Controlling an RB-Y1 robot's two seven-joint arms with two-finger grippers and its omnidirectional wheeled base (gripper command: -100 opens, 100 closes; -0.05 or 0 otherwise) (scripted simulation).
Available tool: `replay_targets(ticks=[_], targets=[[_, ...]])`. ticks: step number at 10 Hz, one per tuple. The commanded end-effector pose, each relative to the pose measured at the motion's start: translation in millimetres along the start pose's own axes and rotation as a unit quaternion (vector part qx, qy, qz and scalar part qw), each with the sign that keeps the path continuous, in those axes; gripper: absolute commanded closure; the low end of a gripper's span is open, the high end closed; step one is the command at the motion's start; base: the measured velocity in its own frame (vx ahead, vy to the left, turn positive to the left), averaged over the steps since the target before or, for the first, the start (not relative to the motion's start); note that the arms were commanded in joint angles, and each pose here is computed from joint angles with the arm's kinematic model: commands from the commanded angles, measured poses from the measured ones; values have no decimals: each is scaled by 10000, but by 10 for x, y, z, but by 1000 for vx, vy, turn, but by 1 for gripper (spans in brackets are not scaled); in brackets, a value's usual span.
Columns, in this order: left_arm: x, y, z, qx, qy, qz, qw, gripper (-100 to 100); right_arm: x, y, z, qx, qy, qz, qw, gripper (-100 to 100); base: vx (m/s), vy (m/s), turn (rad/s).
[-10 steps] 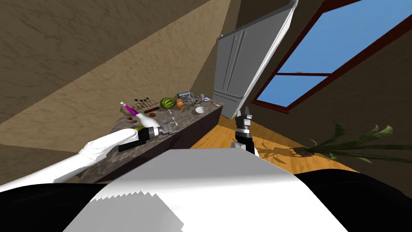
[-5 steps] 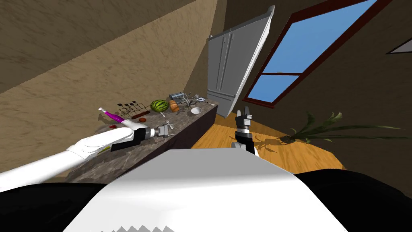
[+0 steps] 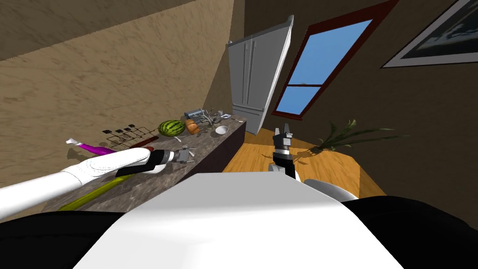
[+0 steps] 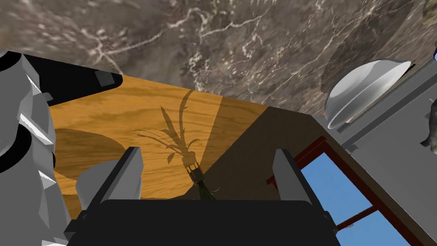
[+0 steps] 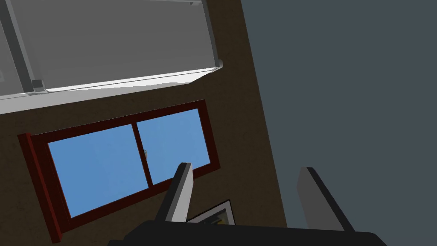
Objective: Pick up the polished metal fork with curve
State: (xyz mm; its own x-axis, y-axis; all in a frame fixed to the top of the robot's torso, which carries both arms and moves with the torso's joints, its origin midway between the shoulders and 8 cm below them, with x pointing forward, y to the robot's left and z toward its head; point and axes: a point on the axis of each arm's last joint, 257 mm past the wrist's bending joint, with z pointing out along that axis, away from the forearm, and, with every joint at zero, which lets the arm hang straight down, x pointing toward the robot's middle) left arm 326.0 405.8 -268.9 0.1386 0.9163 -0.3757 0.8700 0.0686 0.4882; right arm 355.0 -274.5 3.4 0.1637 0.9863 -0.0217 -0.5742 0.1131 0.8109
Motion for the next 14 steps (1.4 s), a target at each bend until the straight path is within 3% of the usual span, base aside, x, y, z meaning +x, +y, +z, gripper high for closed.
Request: replay_targets(ticks=[1,2,3,4,5,8,9,10,12,14], targets=[[277,-127,-89,292,358,340,9984,-100,0,0,0,0,0,0,10000,0,32,62,-297],[478,-256,-164,537,610,580,9950,-100,0,0,0,0,0,0,10000,0,38,76,-425],[479,-256,-165,539,612,584,9950,-100,0,0,0,0,0,0,10000,0,33,71,-177],[670,-391,-248,791,840,804,9901,-100,0,0,0,0,0,-1,10000,0,38,64,-306],[670,-391,-248,791,840,804,9901,-100,0,0,0,0,0,0,10000,0,23,59,-119],[1162,-815,-534,1547,1366,1329,9694,-100,0,0,0,0,0,0,10000,0,38,90,-337],[1162,-815,-534,1547,1366,1329,9694,-100,0,0,0,0,0,-1,10000,0,28,80,-113],[1295,-954,-632,1784,1490,1460,9616,-100,-1,0,-1,1,0,-1,10000,0,21,62,-170],[1295,-954,-632,1784,1490,1460,9616,-100,-1,0,0,1,0,-1,10000,0,11,32,-51],[1509,-1219,-817,2212,1667,1663,9464,-100,0,0,0,0,0,0,10000,0,18,46,-252]])
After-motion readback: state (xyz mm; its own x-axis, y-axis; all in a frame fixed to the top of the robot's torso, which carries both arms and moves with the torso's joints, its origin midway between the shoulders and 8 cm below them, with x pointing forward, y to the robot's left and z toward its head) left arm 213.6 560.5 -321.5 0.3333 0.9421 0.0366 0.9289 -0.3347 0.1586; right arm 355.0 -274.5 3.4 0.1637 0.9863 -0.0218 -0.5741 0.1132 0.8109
